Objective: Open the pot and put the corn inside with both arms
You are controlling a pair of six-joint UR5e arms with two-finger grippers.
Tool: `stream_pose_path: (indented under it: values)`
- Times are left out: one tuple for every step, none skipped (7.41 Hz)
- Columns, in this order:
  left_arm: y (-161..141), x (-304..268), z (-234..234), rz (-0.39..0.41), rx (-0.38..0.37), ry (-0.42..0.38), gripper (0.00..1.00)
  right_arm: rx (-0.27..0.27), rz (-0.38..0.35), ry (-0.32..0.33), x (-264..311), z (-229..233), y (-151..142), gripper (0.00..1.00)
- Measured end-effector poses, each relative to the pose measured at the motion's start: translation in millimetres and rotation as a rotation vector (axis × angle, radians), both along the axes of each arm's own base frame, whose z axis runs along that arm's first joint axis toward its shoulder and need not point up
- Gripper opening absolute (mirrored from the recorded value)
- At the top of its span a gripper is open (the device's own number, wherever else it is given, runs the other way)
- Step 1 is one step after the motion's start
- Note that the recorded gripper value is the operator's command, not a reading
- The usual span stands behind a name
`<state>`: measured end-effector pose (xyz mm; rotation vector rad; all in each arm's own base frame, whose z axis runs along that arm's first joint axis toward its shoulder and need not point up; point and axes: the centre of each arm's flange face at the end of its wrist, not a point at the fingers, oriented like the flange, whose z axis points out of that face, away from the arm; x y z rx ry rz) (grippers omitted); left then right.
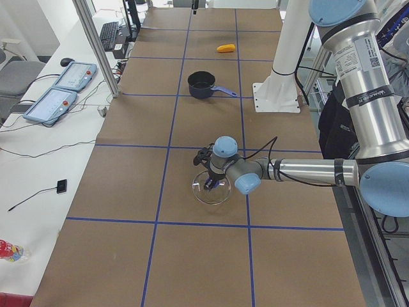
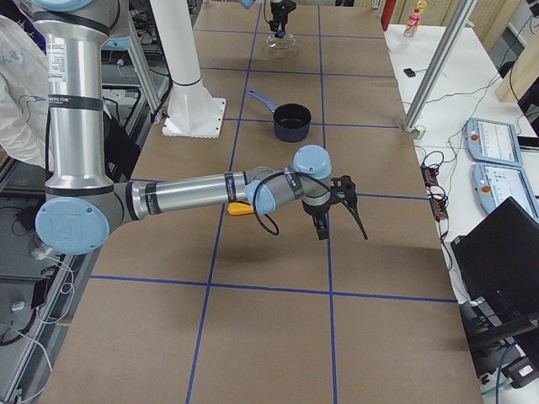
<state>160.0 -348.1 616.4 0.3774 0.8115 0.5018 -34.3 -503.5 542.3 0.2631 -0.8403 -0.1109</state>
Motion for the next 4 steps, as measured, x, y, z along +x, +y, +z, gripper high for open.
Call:
stream_pose_path:
  values:
    - [1.6,-0.4,5.8,0.0,-0.002,0.0,0.48,0.001,-0.001,0.0,-0.5,-0.3,-0.2,1.0]
    - [2.0,-0.1,8.5,0.0,-0.003,-0.002,0.55,0.001,-0.002,0.001,-1.1,-0.4,-0.4,1.0]
    - [1.4,0.5,11.1,0.0,-0.004,-0.006,0.57,0.001,-0.002,0.001,-1.5,-0.4,-0.5,1.0]
    - [-0.1,2.2,14.5,0.002,-0.005,-0.01,0.62,0.0,-0.003,0.002,-2.2,-0.3,-0.6,1.0]
